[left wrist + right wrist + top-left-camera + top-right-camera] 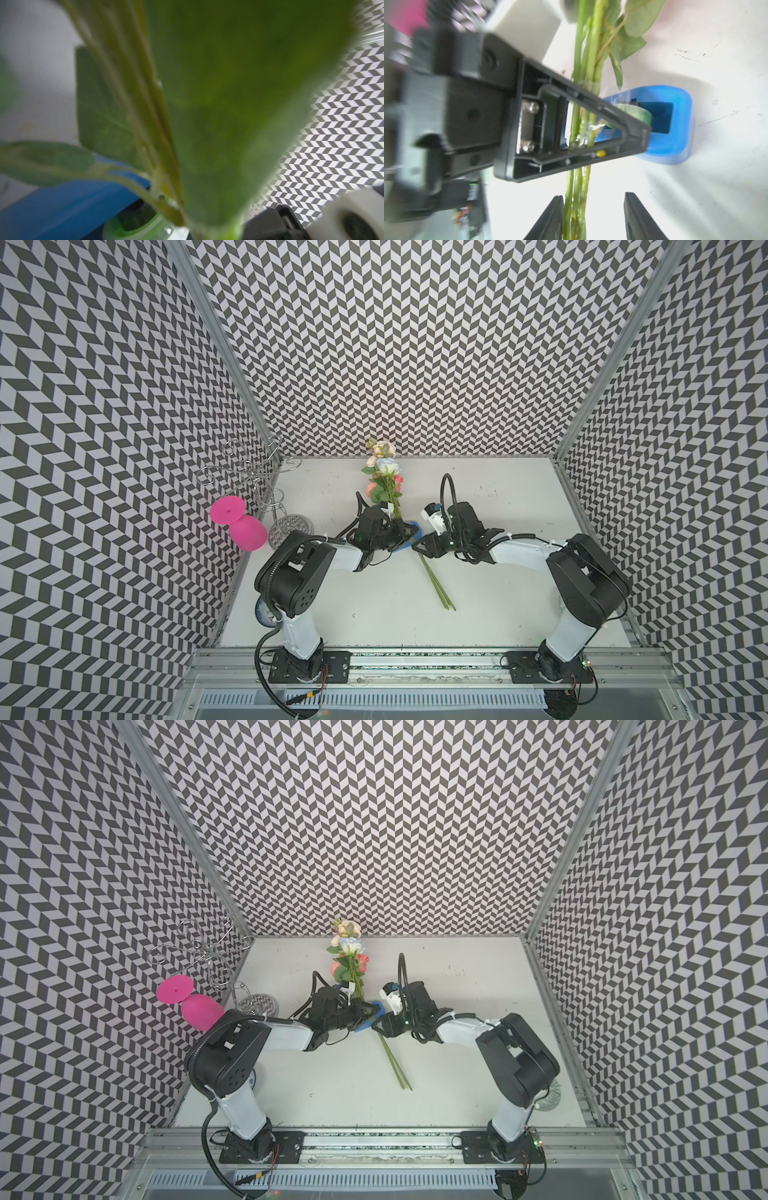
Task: Wrap bouquets with tape
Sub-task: Wrap the tape around the bouquet.
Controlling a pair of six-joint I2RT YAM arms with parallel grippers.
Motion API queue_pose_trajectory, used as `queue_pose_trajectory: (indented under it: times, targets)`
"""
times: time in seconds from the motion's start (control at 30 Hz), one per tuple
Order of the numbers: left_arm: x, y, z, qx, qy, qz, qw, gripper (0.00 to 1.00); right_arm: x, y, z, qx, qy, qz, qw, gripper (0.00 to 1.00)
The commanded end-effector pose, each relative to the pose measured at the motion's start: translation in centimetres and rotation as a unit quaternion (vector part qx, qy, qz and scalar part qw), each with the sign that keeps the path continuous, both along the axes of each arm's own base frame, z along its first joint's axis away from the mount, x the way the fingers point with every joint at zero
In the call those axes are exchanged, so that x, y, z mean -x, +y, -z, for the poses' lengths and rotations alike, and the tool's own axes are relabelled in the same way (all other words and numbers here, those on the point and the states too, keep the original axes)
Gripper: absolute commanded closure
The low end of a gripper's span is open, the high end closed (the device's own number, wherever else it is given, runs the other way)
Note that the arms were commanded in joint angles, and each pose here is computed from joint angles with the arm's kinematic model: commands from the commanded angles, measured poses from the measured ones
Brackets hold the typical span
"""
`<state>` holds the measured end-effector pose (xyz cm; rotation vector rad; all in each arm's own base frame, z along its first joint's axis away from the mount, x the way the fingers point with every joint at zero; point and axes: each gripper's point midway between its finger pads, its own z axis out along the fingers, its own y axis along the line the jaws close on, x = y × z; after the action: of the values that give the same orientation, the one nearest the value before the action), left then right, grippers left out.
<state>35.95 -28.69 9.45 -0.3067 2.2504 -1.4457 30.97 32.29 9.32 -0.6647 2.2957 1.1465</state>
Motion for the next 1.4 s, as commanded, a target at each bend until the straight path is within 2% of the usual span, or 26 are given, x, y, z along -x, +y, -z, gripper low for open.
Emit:
queue_pose_trajectory:
  times: [0.0,0.1,0.27,0.43,0.53,0.63,0.8,0.87,1.03,1.13,1.23,1.3,1.37]
  targets:
    - [-0.2,-0.3,-5.2,0.08,-0.075,0.009,0.994,1.0,1.5,1.6,-2.4,-0.096,0.014,-0.068,0.993,0.52]
    - [0.2,0.2,-5.8,0.121,-0.081,0.009,0.989,1.0,1.8,1.3,-1.5,-0.113,0.041,-0.077,0.99,0.53]
    - [0.4,0.5,-6.0,0.132,-0.09,0.007,0.987,1.0,2.3,1.5,-0.7,-0.139,0.077,-0.092,0.983,0.59]
    - [0.7,0.5,-6.9,0.155,-0.104,0.01,0.982,1.0,2.0,0.9,-0.3,-0.15,0.087,-0.085,0.981,0.84]
    - [0.9,0.6,-6.9,0.164,-0.107,0.011,0.981,1.0,1.4,-0.1,0.2,-0.141,0.086,-0.066,0.984,0.94]
    - [0.9,0.5,-6.2,0.156,-0.099,0.011,0.983,0.99,0.5,-0.8,1.4,-0.089,0.064,-0.039,0.993,1.0]
    - [0.2,0.8,-3.7,0.085,-0.062,-0.006,0.994,0.6,-0.7,-0.8,2.1,0.005,0.01,0.005,1.0,1.0]
    - [-0.1,1.0,-2.9,0.039,-0.051,-0.01,0.998,0.53,-0.8,-0.3,1.6,0.036,-0.02,0.019,0.999,1.0]
    - [-0.8,1.3,-1.4,-0.061,-0.035,-0.009,0.997,0.48,-0.8,1.5,-0.2,0.096,-0.086,0.046,0.991,1.0]
    - [-1.0,1.1,-0.1,-0.09,-0.015,0.001,0.996,0.48,-0.5,2.4,-0.6,0.137,-0.118,0.061,0.982,1.0]
    - [-1.0,0.7,0.5,-0.091,-0.005,0.01,0.996,0.47,0.0,3.3,-0.6,0.16,-0.136,0.067,0.975,1.0]
    - [-1.0,0.4,0.4,-0.09,-0.007,0.013,0.996,0.51,0.2,3.9,-0.2,0.179,-0.142,0.07,0.971,1.0]
    - [-0.9,0.1,0.3,-0.089,-0.007,0.016,0.996,0.6,0.3,4.1,0.0,0.182,-0.142,0.069,0.971,1.0]
